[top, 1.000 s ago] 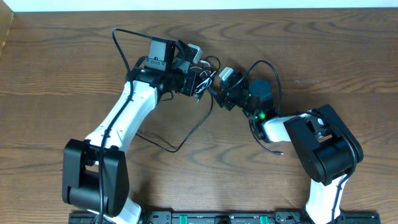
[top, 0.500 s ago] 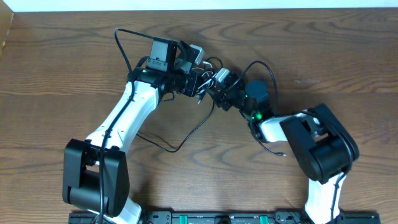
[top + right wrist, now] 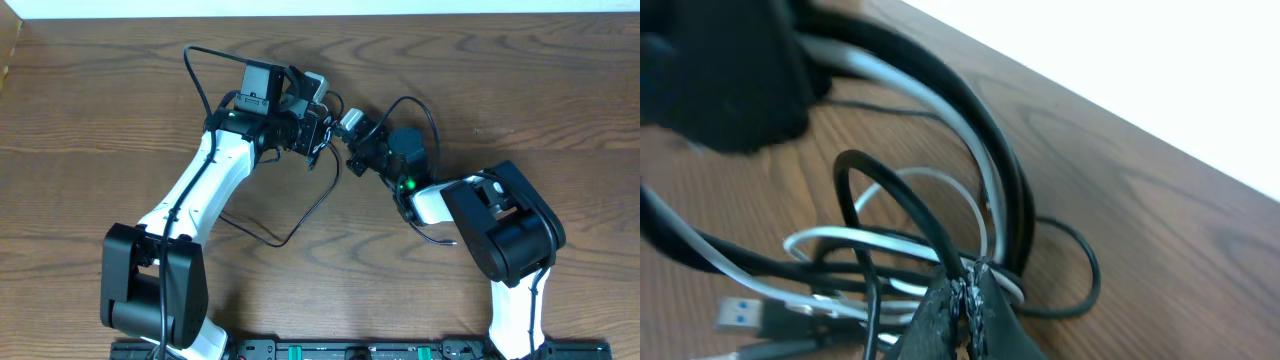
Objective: Untangle cables
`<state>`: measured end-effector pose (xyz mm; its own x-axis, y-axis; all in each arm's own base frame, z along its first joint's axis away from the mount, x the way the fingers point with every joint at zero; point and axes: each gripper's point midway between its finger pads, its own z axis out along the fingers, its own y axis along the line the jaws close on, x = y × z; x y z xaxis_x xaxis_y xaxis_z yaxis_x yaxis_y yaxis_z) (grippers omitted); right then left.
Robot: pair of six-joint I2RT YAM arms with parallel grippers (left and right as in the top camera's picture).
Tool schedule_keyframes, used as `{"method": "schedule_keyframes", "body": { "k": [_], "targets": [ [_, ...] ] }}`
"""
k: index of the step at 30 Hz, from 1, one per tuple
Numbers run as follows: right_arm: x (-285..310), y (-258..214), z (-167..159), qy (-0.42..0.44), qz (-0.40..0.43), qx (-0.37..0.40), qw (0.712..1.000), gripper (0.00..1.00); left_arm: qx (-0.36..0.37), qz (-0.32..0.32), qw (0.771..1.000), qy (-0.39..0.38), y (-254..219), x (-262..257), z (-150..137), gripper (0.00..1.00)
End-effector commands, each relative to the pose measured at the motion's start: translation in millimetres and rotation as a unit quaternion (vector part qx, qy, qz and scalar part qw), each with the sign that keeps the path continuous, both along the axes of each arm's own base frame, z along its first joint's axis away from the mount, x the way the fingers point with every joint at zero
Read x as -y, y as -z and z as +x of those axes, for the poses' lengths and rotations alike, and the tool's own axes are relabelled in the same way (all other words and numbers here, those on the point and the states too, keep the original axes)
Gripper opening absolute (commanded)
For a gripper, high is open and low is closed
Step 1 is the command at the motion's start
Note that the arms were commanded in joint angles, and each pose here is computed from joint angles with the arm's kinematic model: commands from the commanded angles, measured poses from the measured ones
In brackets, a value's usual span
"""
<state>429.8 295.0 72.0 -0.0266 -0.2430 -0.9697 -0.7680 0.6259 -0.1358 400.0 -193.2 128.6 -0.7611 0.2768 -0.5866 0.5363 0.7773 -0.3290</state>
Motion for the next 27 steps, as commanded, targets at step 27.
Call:
{"method": "schedule_keyframes", "body": {
  "k": [27],
  "targets": [
    [85.9,-150.4,-41.0,-0.207,0.248,-0.189,0.927,0.01,-0.007,0.007,1.000,0.002,5.1,-1.5,-2.7,0.08]
  ]
}}
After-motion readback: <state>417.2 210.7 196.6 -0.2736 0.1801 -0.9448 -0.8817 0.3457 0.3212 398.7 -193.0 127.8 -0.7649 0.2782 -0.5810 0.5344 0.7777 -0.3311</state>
